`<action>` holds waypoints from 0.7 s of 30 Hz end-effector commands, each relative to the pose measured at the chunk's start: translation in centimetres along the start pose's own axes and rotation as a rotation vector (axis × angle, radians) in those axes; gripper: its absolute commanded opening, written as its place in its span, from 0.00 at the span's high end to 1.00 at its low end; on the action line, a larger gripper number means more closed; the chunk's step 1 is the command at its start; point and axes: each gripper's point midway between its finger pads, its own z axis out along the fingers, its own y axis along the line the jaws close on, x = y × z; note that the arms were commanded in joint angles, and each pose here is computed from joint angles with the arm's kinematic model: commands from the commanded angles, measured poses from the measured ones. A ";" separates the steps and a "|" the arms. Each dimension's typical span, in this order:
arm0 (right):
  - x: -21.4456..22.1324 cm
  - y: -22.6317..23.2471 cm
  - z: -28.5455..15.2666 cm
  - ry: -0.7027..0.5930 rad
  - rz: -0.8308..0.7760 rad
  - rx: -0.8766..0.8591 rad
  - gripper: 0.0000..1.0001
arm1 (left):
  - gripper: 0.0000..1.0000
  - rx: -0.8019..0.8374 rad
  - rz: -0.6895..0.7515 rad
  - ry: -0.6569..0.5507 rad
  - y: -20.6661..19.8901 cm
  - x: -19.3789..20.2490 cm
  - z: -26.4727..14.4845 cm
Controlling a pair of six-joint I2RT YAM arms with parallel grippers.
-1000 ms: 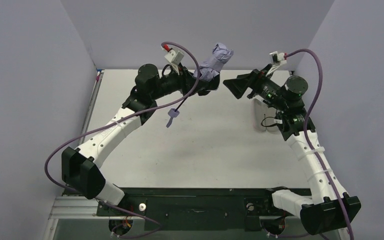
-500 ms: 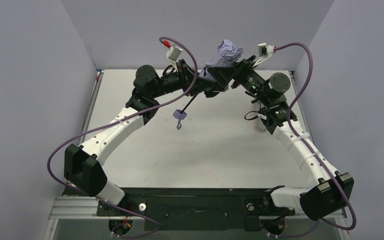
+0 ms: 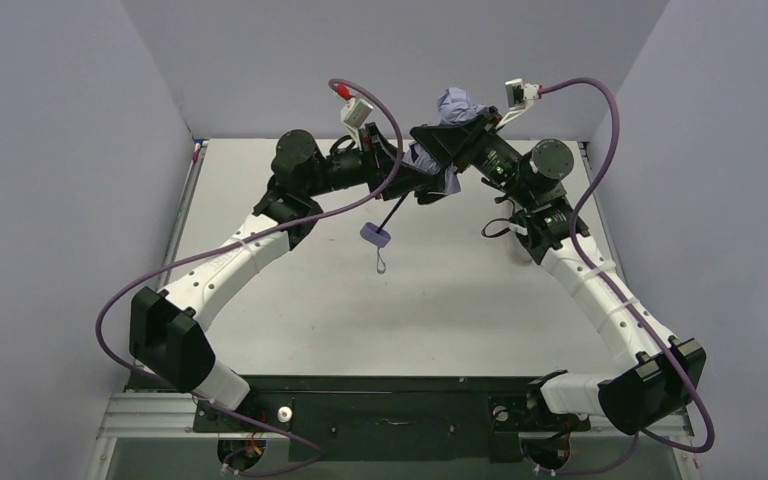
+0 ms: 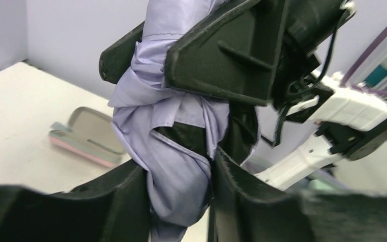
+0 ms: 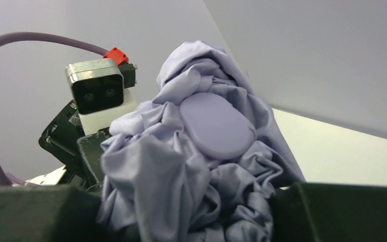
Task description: Open the umbrella
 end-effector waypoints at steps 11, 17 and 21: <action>-3.6 0.6 -1.8 -0.092 -0.148 0.078 1.00 | 0.34 -0.287 0.454 0.317 4.2 3.9 -6.1; -4.1 -1.4 -2.2 -0.112 -0.113 0.215 1.00 | 0.42 -0.393 0.613 0.426 5.2 6.2 -4.8; -3.7 -2.2 -2.5 -0.101 -0.087 0.280 1.00 | 0.51 -0.439 0.733 0.463 5.1 6.9 -3.5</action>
